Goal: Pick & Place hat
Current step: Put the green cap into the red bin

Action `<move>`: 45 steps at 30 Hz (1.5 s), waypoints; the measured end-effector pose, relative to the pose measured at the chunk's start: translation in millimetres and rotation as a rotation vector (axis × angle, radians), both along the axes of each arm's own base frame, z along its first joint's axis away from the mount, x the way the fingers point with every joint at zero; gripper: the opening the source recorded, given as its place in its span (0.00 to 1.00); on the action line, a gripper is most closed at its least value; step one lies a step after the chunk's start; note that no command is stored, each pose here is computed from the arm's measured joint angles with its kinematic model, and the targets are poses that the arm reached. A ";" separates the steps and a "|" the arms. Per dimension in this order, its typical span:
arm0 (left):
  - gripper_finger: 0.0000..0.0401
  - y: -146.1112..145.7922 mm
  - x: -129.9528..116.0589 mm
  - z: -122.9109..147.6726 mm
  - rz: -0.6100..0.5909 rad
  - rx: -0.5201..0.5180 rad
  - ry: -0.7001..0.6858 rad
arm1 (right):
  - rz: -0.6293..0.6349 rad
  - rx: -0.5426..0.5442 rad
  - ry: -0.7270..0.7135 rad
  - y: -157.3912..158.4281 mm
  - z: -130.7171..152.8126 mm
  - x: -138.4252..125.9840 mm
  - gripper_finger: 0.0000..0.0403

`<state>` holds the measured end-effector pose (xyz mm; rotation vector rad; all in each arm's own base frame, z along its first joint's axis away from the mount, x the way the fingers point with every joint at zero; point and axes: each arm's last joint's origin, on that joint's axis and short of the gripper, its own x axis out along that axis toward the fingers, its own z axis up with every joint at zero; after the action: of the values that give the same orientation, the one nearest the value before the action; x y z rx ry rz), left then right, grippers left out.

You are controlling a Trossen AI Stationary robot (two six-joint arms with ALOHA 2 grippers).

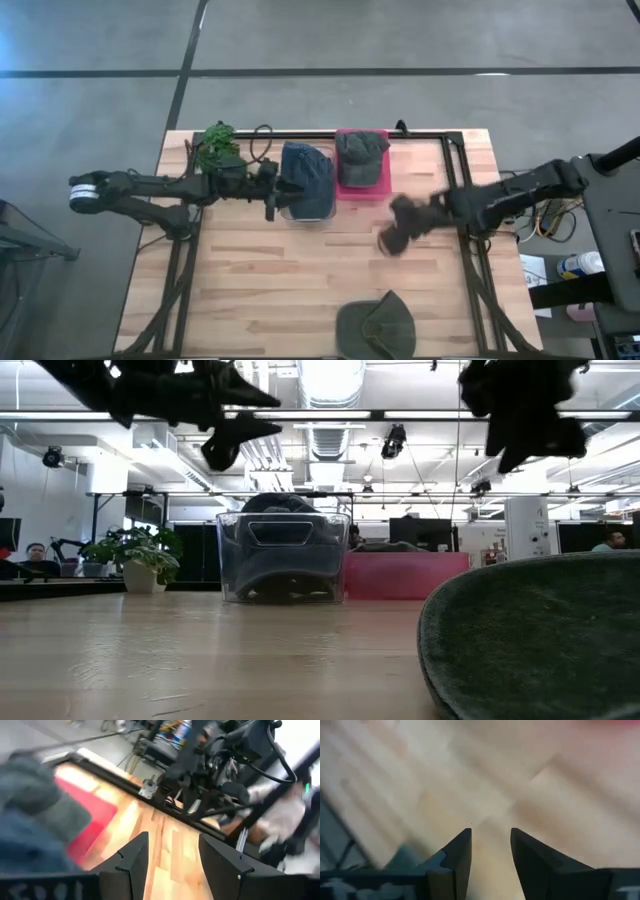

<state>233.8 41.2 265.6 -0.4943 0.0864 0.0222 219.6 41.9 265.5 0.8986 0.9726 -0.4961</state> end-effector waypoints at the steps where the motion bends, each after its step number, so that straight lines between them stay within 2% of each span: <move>1: 0.42 -2.8 4.2 2.5 -0.020 0.049 -0.001 | -0.002 0.027 -0.009 12.5 -2.8 0.7 0.32; 6: 0.42 -24.5 27.8 8.9 -0.148 0.245 0.069 | -0.008 0.103 0.072 67.1 -21.4 -3.6 0.32; 9: 0.42 -38.6 41.8 2.0 -0.230 0.290 0.181 | 0.013 0.106 0.108 92.1 -27.8 -0.4 0.32; 12: 0.42 -54.8 54.0 2.2 -0.293 0.273 0.257 | 0.062 0.089 0.136 114.3 -32.2 7.1 0.32; 17: 0.42 -92.9 72.4 12.2 -0.372 0.225 0.301 | 0.287 0.013 0.127 156.7 -29.4 23.6 0.32; 21: 0.42 -124.4 85.2 11.0 -0.360 0.221 0.323 | 0.452 -0.057 0.150 193.8 -27.1 29.0 0.32; 26: 0.42 -158.4 95.1 0.9 -0.327 0.162 0.402 | 0.574 -0.104 0.194 242.8 -25.8 20.2 0.32; 30: 0.42 -185.0 99.4 -4.6 -0.314 0.098 0.422 | 0.581 -0.095 0.199 279.9 -32.0 9.6 0.32; 36: 0.42 -213.9 105.5 -15.8 -0.333 0.106 0.450 | 0.554 -0.102 0.233 323.4 -61.5 1.5 0.32; 41: 0.42 -224.6 113.3 -37.3 -0.333 0.087 0.515 | 0.563 -0.124 0.254 345.9 -85.6 3.6 0.32; 45: 0.42 -228.6 118.6 -51.5 -0.338 0.101 0.551 | 0.556 -0.169 0.233 355.7 -94.1 6.9 0.32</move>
<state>352.4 -187.4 214.1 -0.3567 0.7041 -0.1686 226.5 397.6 171.4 0.3937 1.3153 -0.2022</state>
